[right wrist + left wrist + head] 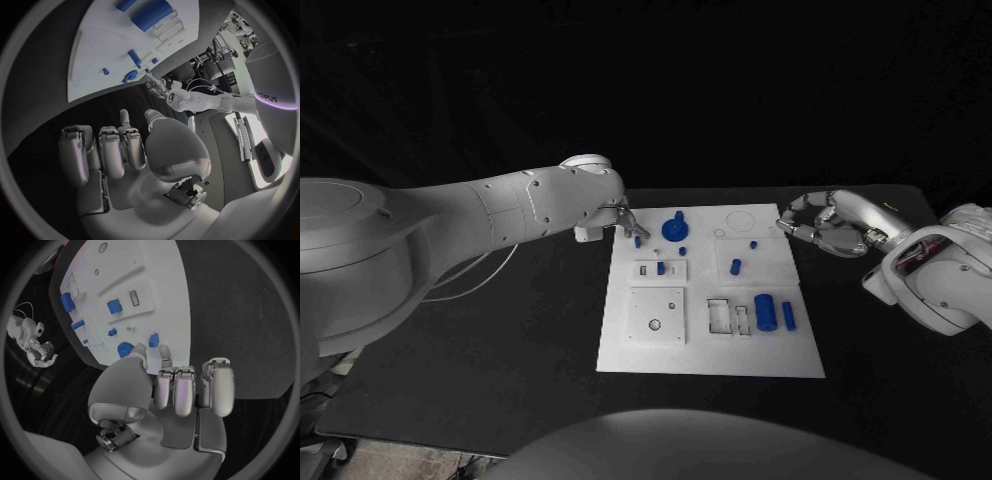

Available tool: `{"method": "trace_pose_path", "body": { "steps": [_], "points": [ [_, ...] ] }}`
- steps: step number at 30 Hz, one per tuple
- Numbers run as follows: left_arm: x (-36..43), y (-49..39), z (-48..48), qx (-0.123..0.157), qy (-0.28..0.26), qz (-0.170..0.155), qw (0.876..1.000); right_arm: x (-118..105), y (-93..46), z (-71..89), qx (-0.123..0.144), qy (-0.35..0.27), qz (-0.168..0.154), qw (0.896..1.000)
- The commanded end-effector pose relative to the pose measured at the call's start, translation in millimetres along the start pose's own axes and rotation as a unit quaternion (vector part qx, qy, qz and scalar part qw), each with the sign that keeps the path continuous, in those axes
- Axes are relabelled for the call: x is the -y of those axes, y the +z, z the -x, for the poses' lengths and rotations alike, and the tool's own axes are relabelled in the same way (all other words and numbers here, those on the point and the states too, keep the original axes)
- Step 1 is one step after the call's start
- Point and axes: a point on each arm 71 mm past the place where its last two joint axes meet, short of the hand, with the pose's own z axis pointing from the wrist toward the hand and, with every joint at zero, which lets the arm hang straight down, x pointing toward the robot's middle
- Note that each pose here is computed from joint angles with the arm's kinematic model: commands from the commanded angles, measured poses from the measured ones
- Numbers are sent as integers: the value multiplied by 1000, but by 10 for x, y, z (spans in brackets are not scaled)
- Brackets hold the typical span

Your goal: Assemble the parts on the task board

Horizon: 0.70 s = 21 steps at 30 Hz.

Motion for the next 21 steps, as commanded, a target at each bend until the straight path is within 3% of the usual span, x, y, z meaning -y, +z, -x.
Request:
{"method": "trace_pose_path", "body": {
  "steps": [1, 21],
  "points": [
    [30, 0, -20, -8, -1, -8, 1000, -9, 2, -17, -8, -1, 3, 1000],
    [44, 42, -127, -28, -2, -8, 1000, -2, -4, -19, -10, -1, 0, 1000]
  ]
}}
